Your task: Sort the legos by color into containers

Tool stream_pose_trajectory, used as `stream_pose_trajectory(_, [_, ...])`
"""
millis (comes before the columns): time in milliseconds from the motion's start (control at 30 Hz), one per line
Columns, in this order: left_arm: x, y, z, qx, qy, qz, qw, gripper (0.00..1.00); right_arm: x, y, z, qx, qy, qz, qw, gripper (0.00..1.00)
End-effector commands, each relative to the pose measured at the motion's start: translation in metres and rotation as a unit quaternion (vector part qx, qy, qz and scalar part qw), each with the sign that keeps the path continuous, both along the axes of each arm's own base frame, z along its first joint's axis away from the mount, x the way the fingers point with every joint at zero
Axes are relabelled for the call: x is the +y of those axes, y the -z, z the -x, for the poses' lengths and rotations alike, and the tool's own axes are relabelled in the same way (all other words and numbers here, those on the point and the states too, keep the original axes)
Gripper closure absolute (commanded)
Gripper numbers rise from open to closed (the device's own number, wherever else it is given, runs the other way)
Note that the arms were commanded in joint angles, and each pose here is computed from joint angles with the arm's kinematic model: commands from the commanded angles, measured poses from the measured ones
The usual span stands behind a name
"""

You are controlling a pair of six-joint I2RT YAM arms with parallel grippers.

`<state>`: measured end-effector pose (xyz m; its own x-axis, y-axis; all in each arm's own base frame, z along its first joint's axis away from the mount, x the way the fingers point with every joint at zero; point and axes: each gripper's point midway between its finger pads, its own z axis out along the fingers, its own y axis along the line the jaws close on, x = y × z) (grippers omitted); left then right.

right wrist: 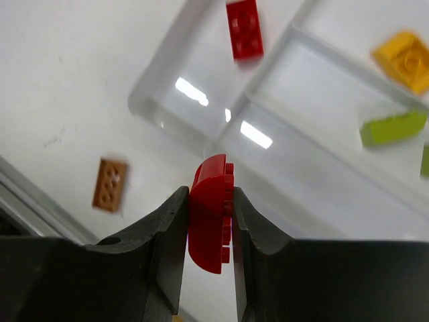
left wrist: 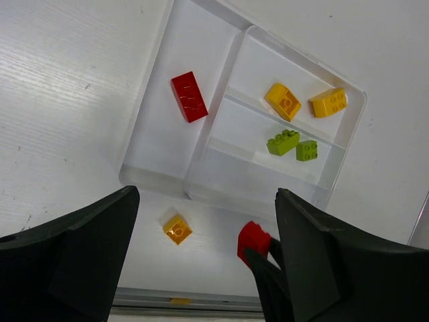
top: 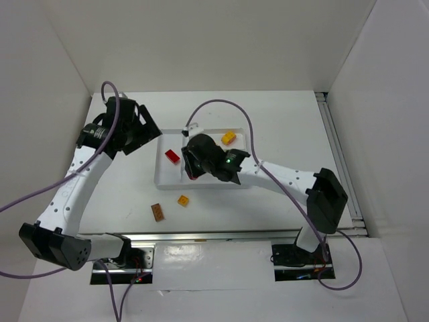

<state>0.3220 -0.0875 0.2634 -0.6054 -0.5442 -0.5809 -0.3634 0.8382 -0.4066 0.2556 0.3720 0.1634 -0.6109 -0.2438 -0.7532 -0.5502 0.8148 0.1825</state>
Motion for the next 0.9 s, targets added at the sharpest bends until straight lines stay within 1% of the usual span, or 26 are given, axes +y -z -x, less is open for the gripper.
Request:
stream_pose_trajectory(0, [0.000,-0.036,0.002,-0.050,0.013,0.009,0.999,0.07,0.047,-0.030,-0.034,-0.041,-0.028,-0.061,0.997,0.75])
stream_pose_trajectory(33, [0.005,-0.037,0.005,-0.048,0.007,0.008,0.999,0.07,0.049,-0.028,-0.047,-0.041,-0.025,-0.060,0.997,0.75])
stream_pose_trajectory(67, [0.008,-0.040,0.007,-0.054,0.002,0.005,0.999,0.07,0.061,-0.029,-0.048,-0.037,-0.040,-0.072,0.996,0.75])
stream_pose_trajectory(100, [0.011,-0.041,0.008,-0.052,-0.002,0.004,0.999,0.07,0.067,-0.011,-0.059,-0.026,-0.037,-0.061,0.997,0.75])
stream_pose_trajectory(133, [0.019,-0.040,0.013,-0.046,-0.014,-0.002,0.999,0.07,0.075,-0.022,-0.071,-0.038,-0.032,-0.075,0.996,0.75])
stream_pose_trajectory(167, [0.022,-0.040,0.017,-0.043,-0.019,-0.007,0.999,0.07,0.084,-0.021,-0.072,-0.036,-0.047,-0.081,0.995,0.75])
stream_pose_trajectory(200, [0.029,-0.037,0.019,-0.036,-0.029,-0.013,0.999,0.07,0.092,-0.007,-0.077,-0.032,-0.047,-0.076,0.996,0.75])
stream_pose_trajectory(267, [0.044,-0.034,0.032,-0.024,-0.051,-0.026,0.998,0.07,0.104,-0.012,-0.087,-0.035,-0.055,-0.093,0.994,0.75])
stream_pose_trajectory(300, [0.050,-0.028,0.036,-0.013,-0.063,-0.025,0.998,0.07,0.105,0.004,-0.095,-0.024,-0.046,-0.086,0.995,0.70])
stream_pose_trajectory(333, [0.056,-0.023,0.042,-0.004,-0.072,-0.032,0.997,0.07,0.113,-0.003,-0.098,-0.029,-0.051,-0.096,0.994,0.62])
stream_pose_trajectory(367, [0.061,-0.022,0.048,-0.003,-0.084,-0.032,0.996,0.07,0.118,-0.003,-0.100,-0.027,-0.056,-0.100,0.993,0.49])
stream_pose_trajectory(400, [0.067,-0.010,0.055,0.015,-0.093,-0.036,0.995,0.07,0.116,0.007,-0.105,-0.021,-0.051,-0.092,0.994,0.37])
stream_pose_trajectory(433, [0.070,-0.006,0.057,0.019,-0.098,-0.037,0.994,0.07,0.117,0.004,-0.104,-0.019,-0.056,-0.094,0.994,0.25])
stream_pose_trajectory(533, [0.079,0.021,0.069,0.060,-0.116,-0.034,0.991,0.09,0.109,-0.010,-0.100,-0.032,-0.051,-0.104,0.993,0.24])
stream_pose_trajectory(600, [0.077,0.034,0.075,0.077,-0.111,-0.032,0.990,0.11,0.095,-0.018,-0.101,-0.043,-0.038,-0.107,0.993,0.24])
stream_pose_trajectory(633, [0.077,0.048,0.080,0.097,-0.111,-0.036,0.988,0.11,0.086,-0.035,-0.096,-0.049,-0.031,-0.117,0.991,0.26])
stream_pose_trajectory(667, [0.075,0.055,0.083,0.108,-0.111,-0.028,0.988,0.11,0.073,-0.024,-0.093,-0.042,-0.025,-0.107,0.993,0.28])
stream_pose_trajectory(700, [0.075,0.060,0.082,0.110,-0.111,-0.029,0.987,0.11,0.065,-0.023,-0.089,-0.042,-0.021,-0.103,0.994,0.33])
stream_pose_trajectory(733, [0.073,0.071,0.087,0.126,-0.107,-0.027,0.986,0.11,0.055,-0.043,-0.083,-0.055,-0.017,-0.114,0.992,0.36])
stream_pose_trajectory(767, [0.070,0.070,0.085,0.117,-0.103,-0.020,0.988,0.11,0.043,-0.024,-0.073,-0.040,-0.017,-0.097,0.994,0.38])
stream_pose_trajectory(833, [0.070,0.077,0.086,0.123,-0.103,-0.021,0.987,0.11,0.036,-0.022,-0.053,-0.039,-0.041,-0.081,0.995,0.38])
stream_pose_trajectory(867, [0.070,0.077,0.086,0.123,-0.103,-0.021,0.987,0.11,0.033,-0.009,-0.043,-0.033,-0.056,-0.056,0.996,0.36])
